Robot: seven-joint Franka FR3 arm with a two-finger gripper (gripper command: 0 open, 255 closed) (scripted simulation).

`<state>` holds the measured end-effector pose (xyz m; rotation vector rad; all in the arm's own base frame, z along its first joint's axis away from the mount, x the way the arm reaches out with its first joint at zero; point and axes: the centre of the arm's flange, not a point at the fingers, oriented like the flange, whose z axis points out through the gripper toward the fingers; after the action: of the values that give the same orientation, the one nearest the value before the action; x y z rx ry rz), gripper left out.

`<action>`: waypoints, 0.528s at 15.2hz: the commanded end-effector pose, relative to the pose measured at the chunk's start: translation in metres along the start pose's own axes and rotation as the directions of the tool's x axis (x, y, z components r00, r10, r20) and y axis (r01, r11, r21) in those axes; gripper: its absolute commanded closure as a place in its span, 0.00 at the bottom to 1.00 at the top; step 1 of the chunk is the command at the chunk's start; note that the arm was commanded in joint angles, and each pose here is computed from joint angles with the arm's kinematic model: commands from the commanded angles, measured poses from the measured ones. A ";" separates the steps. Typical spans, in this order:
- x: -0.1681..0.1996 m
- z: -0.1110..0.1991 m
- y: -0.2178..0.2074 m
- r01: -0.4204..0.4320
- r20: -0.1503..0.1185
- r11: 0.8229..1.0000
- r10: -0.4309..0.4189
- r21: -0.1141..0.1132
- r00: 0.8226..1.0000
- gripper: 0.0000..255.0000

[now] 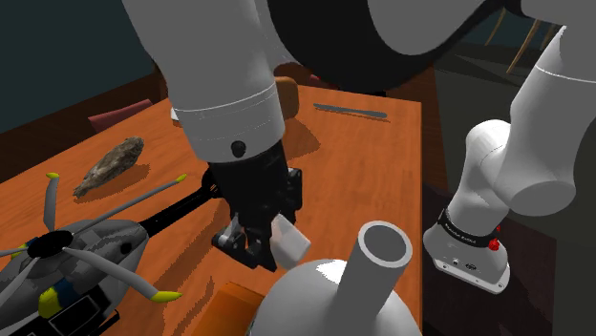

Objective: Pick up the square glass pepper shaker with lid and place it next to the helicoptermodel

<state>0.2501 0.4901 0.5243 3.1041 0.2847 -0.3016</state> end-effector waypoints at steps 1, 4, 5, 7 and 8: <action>-0.002 0.020 -0.005 0.013 0.027 1.000 -0.012 -0.023 1.000 1.00; 0.001 0.036 -0.005 0.013 0.027 1.000 -0.012 -0.023 1.000 1.00; 0.002 0.041 -0.005 0.013 0.027 1.000 -0.012 -0.023 1.000 1.00; 0.004 0.049 -0.005 0.013 0.027 1.000 -0.012 -0.023 1.000 1.00; 0.004 0.049 -0.005 0.013 0.027 1.000 -0.012 -0.023 1.000 1.00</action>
<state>0.2467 0.4928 0.4813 3.0811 0.2959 -0.3278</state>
